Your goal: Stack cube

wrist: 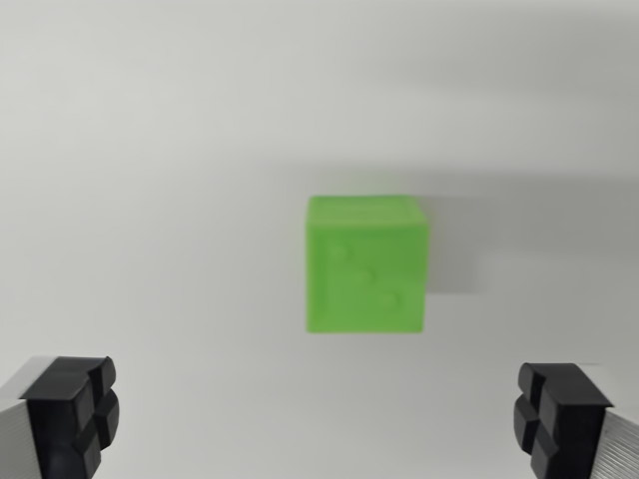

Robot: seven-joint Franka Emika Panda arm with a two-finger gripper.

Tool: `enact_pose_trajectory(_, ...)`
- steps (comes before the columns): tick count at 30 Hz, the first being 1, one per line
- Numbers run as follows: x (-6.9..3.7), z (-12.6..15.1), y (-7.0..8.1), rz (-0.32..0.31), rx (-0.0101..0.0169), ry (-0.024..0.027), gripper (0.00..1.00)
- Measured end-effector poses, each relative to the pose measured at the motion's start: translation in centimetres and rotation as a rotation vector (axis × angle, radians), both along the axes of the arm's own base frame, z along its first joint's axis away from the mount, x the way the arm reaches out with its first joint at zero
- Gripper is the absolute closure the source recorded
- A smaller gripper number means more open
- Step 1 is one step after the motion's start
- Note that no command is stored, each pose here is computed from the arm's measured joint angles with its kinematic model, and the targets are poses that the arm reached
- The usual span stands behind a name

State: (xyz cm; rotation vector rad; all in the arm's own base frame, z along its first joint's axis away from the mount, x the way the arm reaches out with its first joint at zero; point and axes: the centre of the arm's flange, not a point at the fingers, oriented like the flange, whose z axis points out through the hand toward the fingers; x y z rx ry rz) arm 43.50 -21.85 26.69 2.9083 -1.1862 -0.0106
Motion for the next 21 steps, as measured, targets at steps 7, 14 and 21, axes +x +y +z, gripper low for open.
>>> enact_pose_trajectory(7, -1.4, -1.8, -2.0, 0.008, -0.0016, -0.0019, 0.0)
enact_pose_trajectory(14, -1.4, -5.0, -1.9, 0.012, -0.0013, 0.002, 0.0)
enact_pose_trajectory(21, -1.5, -7.7, -1.9, 0.012, -0.0013, 0.0002, 0.0)
